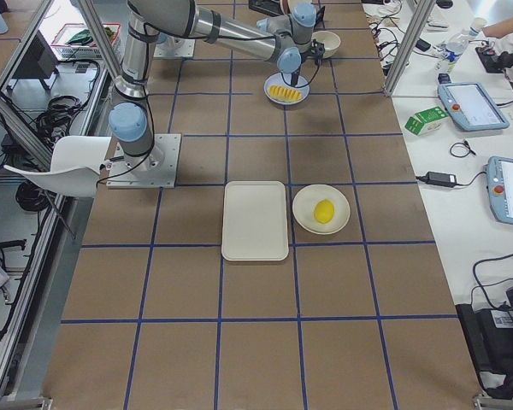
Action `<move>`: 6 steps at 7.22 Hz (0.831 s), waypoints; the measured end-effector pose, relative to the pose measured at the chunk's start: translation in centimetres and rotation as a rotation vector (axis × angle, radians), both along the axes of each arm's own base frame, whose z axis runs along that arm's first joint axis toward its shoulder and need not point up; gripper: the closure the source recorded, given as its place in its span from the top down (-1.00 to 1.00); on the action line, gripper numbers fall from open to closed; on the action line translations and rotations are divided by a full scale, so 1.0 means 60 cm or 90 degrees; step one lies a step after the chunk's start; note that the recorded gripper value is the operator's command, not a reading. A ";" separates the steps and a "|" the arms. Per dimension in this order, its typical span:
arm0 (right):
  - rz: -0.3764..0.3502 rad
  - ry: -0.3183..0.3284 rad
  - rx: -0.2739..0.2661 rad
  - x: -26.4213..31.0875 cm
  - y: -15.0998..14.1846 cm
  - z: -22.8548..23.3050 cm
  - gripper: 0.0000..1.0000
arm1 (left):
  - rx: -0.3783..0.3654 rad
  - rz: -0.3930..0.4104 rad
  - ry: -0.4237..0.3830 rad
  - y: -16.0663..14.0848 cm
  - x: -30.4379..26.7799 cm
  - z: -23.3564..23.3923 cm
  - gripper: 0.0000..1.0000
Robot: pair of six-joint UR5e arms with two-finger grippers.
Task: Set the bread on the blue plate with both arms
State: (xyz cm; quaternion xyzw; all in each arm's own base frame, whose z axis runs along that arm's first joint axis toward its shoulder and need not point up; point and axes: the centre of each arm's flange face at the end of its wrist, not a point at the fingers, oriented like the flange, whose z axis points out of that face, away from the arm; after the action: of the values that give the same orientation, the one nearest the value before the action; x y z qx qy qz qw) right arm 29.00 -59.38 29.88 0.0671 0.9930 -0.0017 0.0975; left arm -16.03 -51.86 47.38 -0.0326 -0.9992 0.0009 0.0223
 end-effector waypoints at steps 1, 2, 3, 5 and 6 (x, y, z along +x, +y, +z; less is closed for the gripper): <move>0.013 0.032 0.005 -0.058 -0.014 0.063 1.00 | -0.008 0.007 -0.012 -0.001 0.007 0.010 1.00; 0.029 0.057 0.007 -0.124 -0.015 0.130 1.00 | -0.016 0.016 -0.023 -0.003 0.012 0.022 1.00; 0.044 0.070 0.001 -0.182 0.003 0.201 1.00 | -0.020 0.018 -0.036 -0.004 0.014 0.029 1.00; 0.077 0.079 -0.012 -0.251 0.076 0.316 1.00 | -0.021 0.021 -0.046 -0.003 0.013 0.029 1.00; 0.087 0.078 -0.012 -0.266 0.092 0.331 1.00 | -0.021 0.023 -0.047 -0.004 0.014 0.026 1.00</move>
State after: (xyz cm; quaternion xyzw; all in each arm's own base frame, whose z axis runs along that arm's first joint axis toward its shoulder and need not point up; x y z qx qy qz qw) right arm 13.05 -53.88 49.72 -0.0021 0.9993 -0.0088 0.0367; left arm -15.22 -52.13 48.96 -0.0153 -0.9996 0.0164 -0.0150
